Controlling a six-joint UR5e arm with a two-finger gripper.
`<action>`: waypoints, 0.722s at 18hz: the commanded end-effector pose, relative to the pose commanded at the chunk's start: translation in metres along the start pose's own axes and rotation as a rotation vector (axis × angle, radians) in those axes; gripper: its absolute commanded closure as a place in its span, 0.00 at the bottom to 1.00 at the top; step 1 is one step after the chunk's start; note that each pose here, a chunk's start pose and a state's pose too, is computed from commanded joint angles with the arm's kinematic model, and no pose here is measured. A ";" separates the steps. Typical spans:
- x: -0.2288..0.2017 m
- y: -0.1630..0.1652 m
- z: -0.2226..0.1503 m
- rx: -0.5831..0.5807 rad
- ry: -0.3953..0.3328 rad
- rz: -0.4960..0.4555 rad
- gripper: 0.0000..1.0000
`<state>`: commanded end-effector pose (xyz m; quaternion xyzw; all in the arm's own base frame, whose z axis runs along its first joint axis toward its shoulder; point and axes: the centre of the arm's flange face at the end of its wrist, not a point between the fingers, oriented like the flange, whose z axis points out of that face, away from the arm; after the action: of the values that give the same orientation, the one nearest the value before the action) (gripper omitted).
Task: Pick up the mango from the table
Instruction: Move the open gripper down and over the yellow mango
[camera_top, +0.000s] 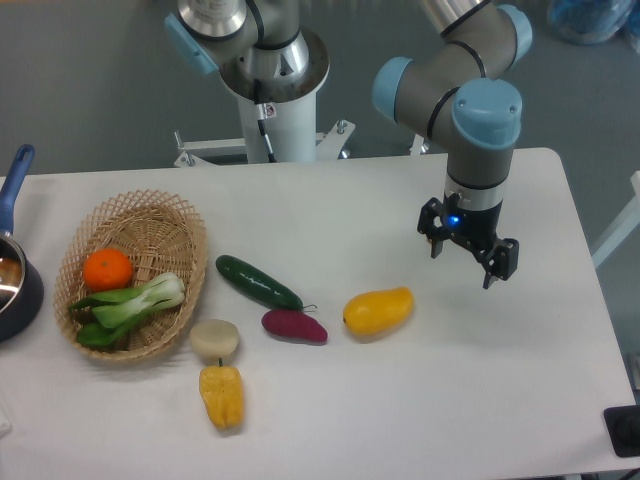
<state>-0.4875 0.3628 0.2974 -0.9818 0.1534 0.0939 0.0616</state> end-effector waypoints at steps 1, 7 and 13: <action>0.000 0.000 0.000 0.000 0.000 0.000 0.00; 0.014 -0.021 0.011 0.010 0.021 0.042 0.00; 0.034 -0.043 0.033 0.012 0.053 0.076 0.00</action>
<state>-0.4478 0.3987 0.2627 -0.9770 0.1928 0.0690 0.0597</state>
